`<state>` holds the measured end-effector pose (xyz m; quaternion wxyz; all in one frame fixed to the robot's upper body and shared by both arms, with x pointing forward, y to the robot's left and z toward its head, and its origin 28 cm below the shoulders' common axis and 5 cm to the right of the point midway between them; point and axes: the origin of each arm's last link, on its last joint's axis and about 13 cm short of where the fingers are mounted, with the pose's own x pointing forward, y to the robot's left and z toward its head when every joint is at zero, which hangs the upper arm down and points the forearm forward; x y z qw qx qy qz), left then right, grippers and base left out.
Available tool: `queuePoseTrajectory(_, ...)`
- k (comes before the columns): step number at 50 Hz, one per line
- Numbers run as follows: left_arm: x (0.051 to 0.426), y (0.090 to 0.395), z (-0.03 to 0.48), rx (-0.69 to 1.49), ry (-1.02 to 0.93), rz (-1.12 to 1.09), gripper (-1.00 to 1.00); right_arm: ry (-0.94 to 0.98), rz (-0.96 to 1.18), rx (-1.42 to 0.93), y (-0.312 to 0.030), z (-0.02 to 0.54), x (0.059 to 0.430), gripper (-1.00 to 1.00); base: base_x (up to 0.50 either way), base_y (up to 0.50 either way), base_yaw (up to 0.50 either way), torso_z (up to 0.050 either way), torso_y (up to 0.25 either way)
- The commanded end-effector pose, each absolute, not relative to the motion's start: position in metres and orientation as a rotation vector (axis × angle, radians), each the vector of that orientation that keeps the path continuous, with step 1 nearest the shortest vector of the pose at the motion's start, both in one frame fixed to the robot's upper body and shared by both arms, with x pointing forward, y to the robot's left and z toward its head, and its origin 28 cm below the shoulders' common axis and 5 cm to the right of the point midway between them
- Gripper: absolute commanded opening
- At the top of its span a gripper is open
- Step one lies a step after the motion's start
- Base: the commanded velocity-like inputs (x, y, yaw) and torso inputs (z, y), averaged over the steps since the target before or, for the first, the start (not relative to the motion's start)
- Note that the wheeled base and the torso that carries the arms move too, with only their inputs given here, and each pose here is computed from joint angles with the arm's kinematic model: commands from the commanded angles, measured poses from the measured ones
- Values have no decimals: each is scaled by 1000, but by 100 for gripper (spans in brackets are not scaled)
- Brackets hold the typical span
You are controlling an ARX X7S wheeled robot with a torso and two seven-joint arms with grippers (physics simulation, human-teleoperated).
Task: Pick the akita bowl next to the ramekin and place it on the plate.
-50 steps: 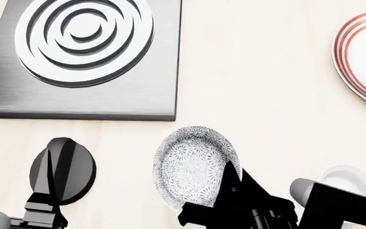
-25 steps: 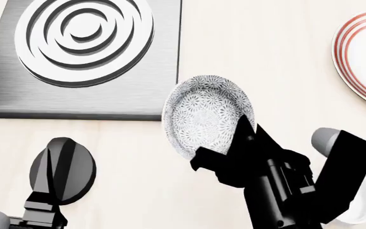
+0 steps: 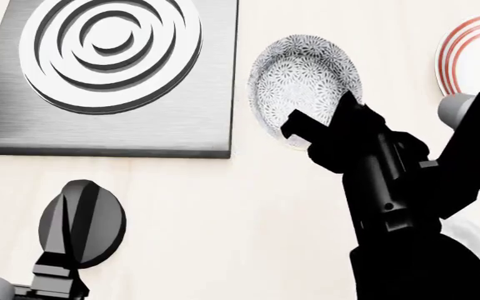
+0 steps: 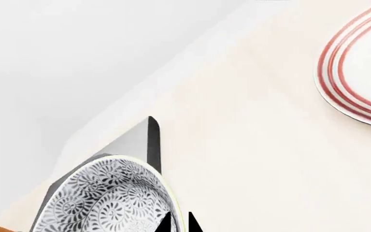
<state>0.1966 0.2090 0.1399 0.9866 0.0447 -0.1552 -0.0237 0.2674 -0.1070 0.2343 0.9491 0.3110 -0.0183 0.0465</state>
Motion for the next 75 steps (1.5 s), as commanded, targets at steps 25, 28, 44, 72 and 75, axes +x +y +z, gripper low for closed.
queuePoseTrajectory(25,198,210,141,90,-323,-39,100,-78,-9,698,-125,260,316,-100,0,0,0,0,0)
queuePoseTrajectory(28,198,210,141,89,-323,-40,100,-76,-20,698,-127,260,319,-100,0,0,0,0,0)
queuePoseTrajectory(44,199,209,140,90,-319,-40,100,-61,-76,726,-141,266,339,-100,0,0,0,0,1)
queuePoseTrajectory(72,200,209,138,94,-315,-40,100,-82,-178,750,-160,290,359,-100,0,0,0,0,0)
queuePoseTrajectory(75,201,210,137,95,-313,-38,100,-84,-186,754,-161,292,362,-100,0,0,0,0,0)
